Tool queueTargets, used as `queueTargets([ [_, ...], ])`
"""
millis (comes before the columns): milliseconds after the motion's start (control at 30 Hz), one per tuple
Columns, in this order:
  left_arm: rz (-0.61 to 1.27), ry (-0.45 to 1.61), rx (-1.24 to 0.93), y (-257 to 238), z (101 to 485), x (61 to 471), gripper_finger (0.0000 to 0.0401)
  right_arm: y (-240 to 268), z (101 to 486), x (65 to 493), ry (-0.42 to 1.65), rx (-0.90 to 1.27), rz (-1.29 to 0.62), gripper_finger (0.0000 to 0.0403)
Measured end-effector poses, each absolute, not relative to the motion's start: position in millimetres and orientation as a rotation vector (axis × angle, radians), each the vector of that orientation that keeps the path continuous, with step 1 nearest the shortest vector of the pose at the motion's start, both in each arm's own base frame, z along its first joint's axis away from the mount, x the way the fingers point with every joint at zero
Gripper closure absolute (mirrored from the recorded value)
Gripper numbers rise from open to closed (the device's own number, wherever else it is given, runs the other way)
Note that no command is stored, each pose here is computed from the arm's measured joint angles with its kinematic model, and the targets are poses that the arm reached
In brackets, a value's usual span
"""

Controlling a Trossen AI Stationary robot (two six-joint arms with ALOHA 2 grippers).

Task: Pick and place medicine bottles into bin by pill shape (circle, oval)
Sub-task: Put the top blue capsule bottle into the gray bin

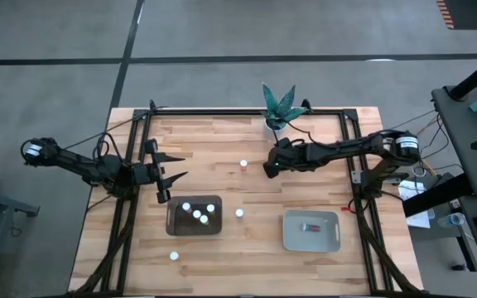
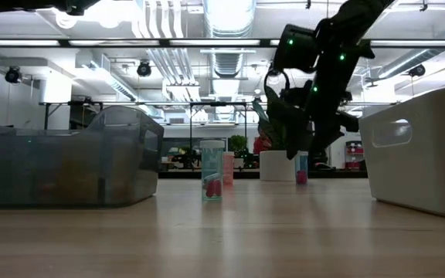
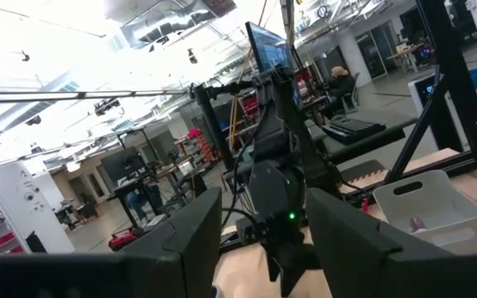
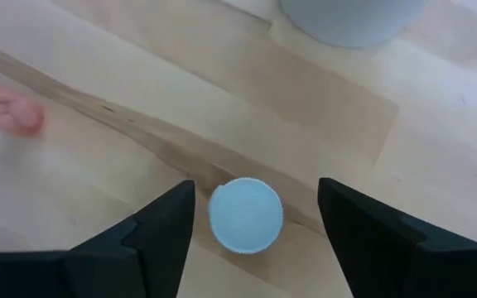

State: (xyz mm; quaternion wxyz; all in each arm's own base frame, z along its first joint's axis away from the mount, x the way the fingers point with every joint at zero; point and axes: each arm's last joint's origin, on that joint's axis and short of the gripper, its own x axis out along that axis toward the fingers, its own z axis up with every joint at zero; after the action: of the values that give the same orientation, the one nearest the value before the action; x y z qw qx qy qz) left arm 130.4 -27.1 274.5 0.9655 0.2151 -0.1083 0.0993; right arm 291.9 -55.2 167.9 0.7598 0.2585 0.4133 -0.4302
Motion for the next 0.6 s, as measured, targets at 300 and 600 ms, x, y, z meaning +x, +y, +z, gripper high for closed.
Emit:
queueTargets([
  [300, 0.201, -0.219, 0.435, -27.1, 274.5, 130.4, 0.0239, -55.2, 162.3, 296.5, 0.916, 0.561, -0.942, 0.0187],
  [600, 0.201, -0.219, 0.435, -27.1, 274.5, 130.4, 0.0239, -55.1, 163.5, 296.3, 0.913, 0.563, -0.941, 0.0258],
])
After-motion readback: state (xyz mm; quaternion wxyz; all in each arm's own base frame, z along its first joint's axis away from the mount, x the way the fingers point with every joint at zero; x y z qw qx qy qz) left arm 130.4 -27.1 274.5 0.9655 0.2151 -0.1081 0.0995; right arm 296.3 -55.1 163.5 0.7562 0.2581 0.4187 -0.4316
